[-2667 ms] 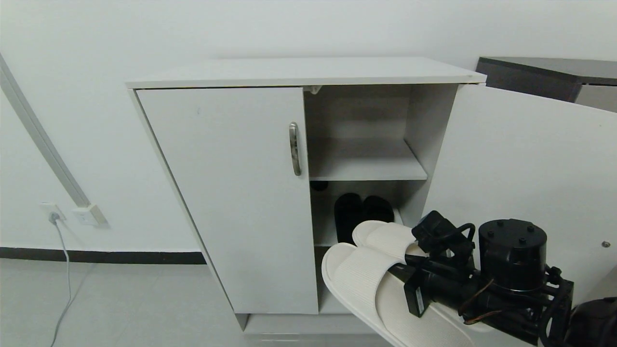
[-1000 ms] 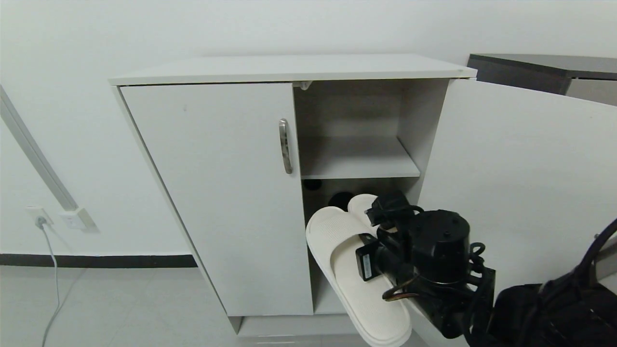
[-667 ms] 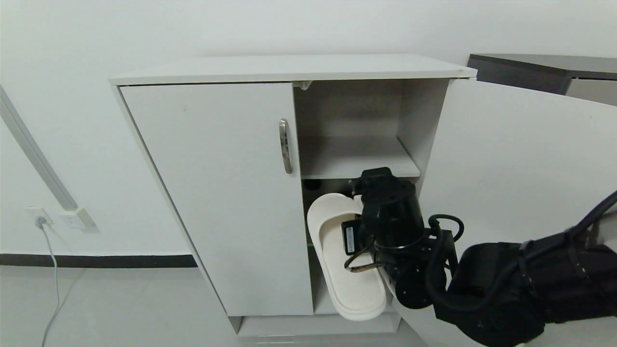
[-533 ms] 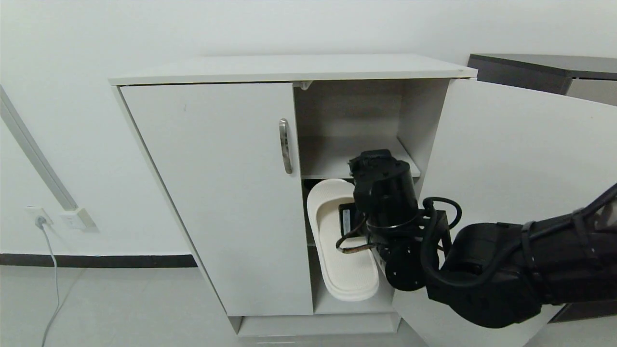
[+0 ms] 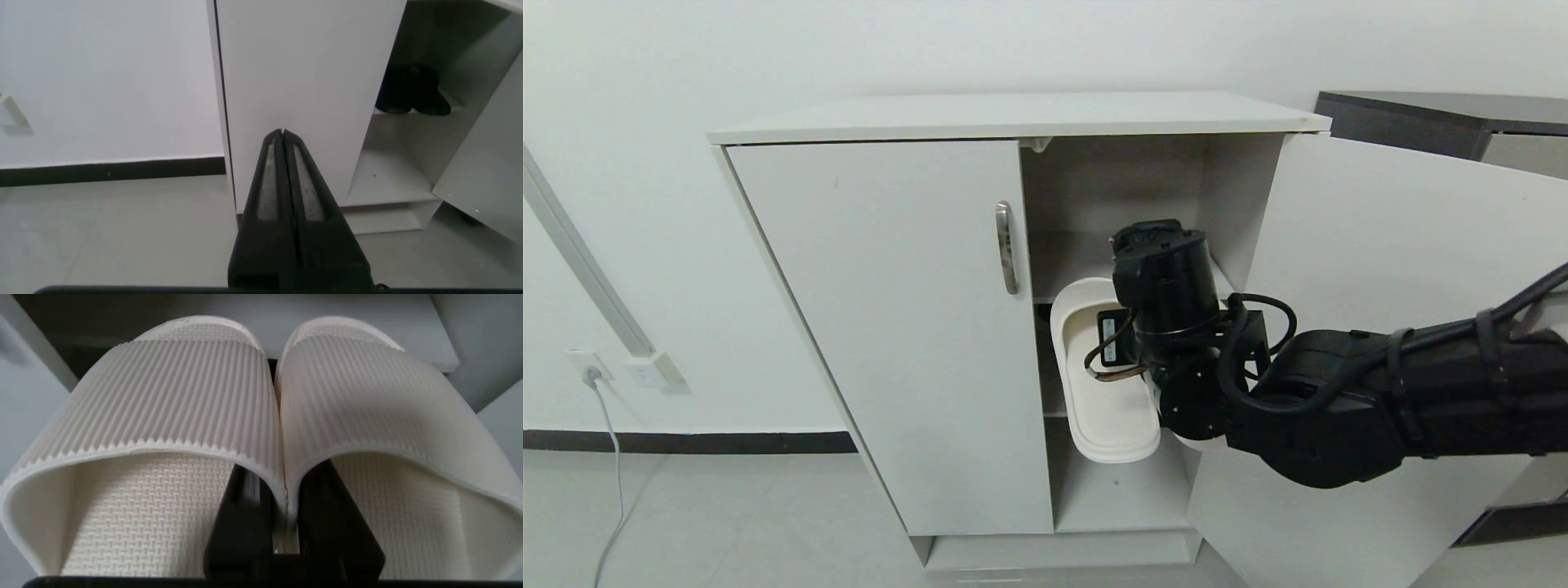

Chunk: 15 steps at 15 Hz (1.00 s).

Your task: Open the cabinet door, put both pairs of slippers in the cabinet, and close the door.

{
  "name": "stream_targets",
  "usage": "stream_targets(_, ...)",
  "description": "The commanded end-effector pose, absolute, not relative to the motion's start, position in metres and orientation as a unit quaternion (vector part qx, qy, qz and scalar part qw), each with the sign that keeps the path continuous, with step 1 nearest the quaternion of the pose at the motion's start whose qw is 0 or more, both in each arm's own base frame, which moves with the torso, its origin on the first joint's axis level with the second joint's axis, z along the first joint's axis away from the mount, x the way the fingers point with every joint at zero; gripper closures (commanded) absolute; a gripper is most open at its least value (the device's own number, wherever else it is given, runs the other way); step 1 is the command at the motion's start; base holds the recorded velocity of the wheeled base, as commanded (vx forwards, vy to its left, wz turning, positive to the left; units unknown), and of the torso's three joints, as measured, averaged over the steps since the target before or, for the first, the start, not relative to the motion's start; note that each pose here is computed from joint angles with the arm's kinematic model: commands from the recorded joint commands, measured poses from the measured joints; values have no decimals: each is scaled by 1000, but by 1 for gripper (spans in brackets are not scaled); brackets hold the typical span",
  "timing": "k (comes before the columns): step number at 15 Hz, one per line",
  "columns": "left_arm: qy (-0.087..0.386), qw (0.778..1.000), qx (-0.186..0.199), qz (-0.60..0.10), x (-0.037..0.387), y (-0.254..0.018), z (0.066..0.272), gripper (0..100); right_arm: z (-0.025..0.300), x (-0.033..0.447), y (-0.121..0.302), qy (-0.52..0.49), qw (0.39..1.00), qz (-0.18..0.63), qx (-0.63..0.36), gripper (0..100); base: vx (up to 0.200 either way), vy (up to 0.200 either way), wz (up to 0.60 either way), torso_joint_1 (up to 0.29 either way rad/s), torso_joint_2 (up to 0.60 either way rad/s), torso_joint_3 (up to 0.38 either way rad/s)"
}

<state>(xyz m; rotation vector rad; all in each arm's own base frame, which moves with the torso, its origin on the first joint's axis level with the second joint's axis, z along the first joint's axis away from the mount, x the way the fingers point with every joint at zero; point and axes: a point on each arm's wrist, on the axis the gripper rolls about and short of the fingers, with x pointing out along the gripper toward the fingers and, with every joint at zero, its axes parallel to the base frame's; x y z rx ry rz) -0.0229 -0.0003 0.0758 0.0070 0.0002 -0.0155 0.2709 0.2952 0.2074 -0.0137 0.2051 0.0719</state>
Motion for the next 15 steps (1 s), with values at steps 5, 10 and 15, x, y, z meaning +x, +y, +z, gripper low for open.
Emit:
stream_targets(5, 0, 1000, 4, -7, -23, 0, 76, 100, 204, 277, 295, 104, 994, 30, -10, 100, 0, 0, 0, 0, 0, 0)
stream_targets(10, 0, 1000, 4, -7, -23, 0, 76, 100, 207, 281, 294, 100, 994, 27, -17, 100, 120, 0, 0, 3, 0, 1)
stream_targets(15, 2, 1000, 4, -8, -23, 0, 76, 100, 206, 280, 294, 101, 994, 28, -18, 100, 200, 0, 0, 4, 3, 3)
